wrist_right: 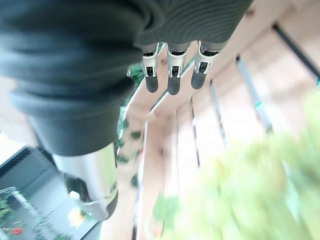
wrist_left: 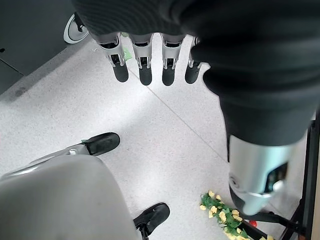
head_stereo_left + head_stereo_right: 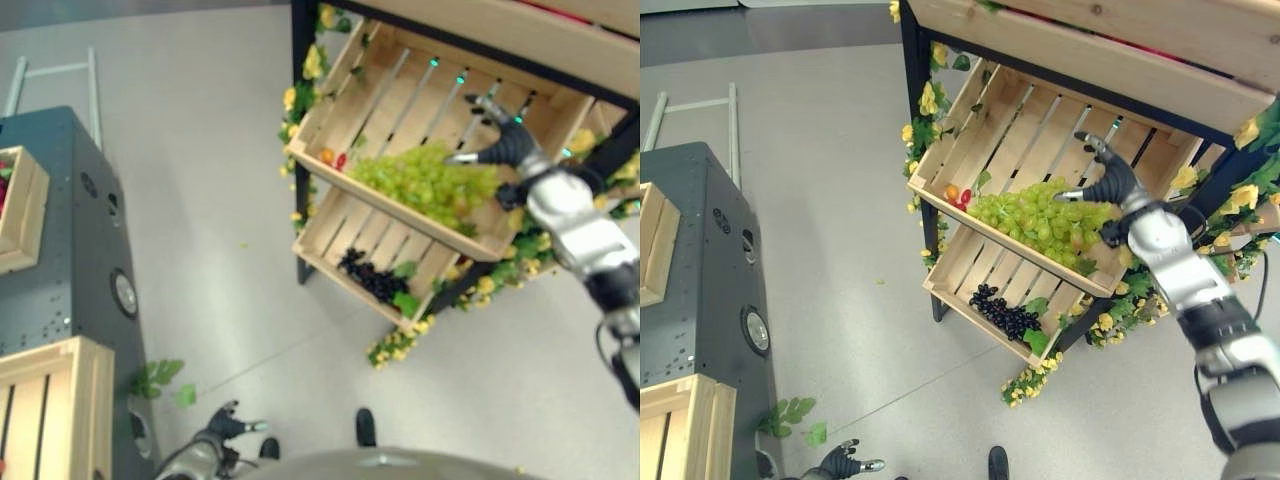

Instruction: Pick up the fruits from the basket on one side to the basket on the other side

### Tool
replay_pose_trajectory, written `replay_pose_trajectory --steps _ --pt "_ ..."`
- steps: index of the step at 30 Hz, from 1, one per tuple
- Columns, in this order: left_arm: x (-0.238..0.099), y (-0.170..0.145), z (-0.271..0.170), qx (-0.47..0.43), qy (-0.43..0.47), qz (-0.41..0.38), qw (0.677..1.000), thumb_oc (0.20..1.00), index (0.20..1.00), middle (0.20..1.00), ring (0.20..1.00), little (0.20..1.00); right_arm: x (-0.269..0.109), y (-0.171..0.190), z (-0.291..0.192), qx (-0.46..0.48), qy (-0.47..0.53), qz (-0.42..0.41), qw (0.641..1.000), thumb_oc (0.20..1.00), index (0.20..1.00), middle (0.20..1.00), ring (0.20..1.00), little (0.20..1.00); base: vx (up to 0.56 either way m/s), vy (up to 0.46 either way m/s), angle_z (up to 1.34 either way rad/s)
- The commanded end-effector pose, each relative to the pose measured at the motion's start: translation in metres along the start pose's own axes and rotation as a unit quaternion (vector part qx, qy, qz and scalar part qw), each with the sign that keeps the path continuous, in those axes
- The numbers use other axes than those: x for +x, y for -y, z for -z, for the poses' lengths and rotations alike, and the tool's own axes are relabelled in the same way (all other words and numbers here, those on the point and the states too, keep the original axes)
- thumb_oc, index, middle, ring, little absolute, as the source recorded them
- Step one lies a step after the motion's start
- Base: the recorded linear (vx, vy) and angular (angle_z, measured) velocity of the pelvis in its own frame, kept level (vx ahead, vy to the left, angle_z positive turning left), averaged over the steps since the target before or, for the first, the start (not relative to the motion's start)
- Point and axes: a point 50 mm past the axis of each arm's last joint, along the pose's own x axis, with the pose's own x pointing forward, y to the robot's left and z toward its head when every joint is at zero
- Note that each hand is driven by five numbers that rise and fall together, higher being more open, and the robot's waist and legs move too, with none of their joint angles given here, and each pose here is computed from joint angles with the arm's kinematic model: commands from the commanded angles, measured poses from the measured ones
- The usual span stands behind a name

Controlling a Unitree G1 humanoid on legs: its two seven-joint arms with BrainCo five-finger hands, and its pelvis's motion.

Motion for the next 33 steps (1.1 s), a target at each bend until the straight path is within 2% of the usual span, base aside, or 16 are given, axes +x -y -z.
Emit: replay_pose_trajectory --steps 1,5,16,19,27,33 --pt "0.002 0.009 -0.006 0.019 0.004 0.011 1.000 1.000 1.000 1.000 1.000 1.000 -0.009 0.015 -0.038 0.058 0.112 0.023 0.992 1.000 1.000 1.000 1.000 1.000 0.00 0.000 0.00" --pt "0.003 0.006 -0.009 0.018 0.008 0.004 1.000 1.000 1.000 1.000 1.000 1.000 -0.029 -0.004 -0.051 0.110 0.162 -0.014 0.981 1.000 1.000 1.000 1.000 1.000 0.00 0.000 0.00" --pt "0.002 -0.006 -0.009 0.006 0.015 -0.016 1.000 1.000 1.000 1.000 1.000 1.000 -0.079 -0.032 -0.072 0.207 0.245 -0.052 0.946 1.000 1.000 1.000 1.000 1.000 0.00 0.000 0.00" --pt "0.002 -0.008 -0.008 0.004 0.016 -0.019 1.000 1.000 1.000 1.000 1.000 1.000 -0.089 -0.037 -0.079 0.208 0.262 -0.068 0.940 1.000 1.000 1.000 1.000 1.000 0.00 0.000 0.00" --pt "0.001 -0.014 -0.005 0.005 0.019 -0.027 0.999 1.000 1.000 1.000 1.000 1.000 -0.109 -0.058 -0.089 0.259 0.275 -0.149 0.914 1.000 1.000 1.000 1.000 1.000 0.00 0.000 0.00" --pt "-0.001 -0.015 -0.001 0.005 0.015 -0.030 0.999 1.000 1.000 1.000 1.000 1.000 -0.113 -0.077 -0.081 0.253 0.245 -0.175 0.920 1.000 1.000 1.000 1.000 1.000 -0.01 -0.004 0.02"
